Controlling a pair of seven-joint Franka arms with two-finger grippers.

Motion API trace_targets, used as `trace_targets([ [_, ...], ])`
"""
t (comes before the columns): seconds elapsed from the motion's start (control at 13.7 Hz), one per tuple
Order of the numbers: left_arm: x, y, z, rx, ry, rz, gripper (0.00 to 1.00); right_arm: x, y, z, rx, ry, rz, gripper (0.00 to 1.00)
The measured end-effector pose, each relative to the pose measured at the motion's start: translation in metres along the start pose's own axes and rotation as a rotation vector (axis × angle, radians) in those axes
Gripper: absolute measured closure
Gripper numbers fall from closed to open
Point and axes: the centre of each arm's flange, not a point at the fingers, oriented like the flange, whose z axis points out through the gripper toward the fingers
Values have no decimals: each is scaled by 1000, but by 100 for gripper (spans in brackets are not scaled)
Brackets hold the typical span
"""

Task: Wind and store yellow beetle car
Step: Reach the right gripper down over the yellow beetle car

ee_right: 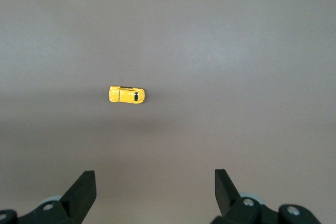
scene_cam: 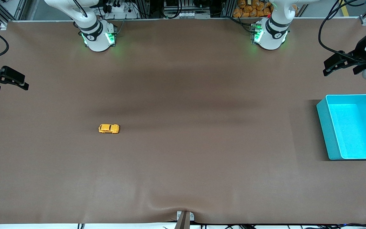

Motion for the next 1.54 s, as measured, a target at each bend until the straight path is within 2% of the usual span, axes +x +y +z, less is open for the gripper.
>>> trace_targets([
  [0.29,0,-1,1,0,-2,-2,0,1,0,2,1,-4,-2,0],
  [0.51,0,1,1,0,-2,2,0,6,2,18,3,-21,-109,0],
  [0.73,0,2,0,0,-1,5,0,23,7,85,4,-39,-175,0],
  [0.95,0,2,0,0,-1,3,0,34,0,173,1,-35,-316,0],
  [1.24,0,2,0,0,0,4,0,29,-38,255,17,-132,-475,0],
  [1.54,0,2,0,0,0,4,0,33,-84,297,28,-172,-737,0],
])
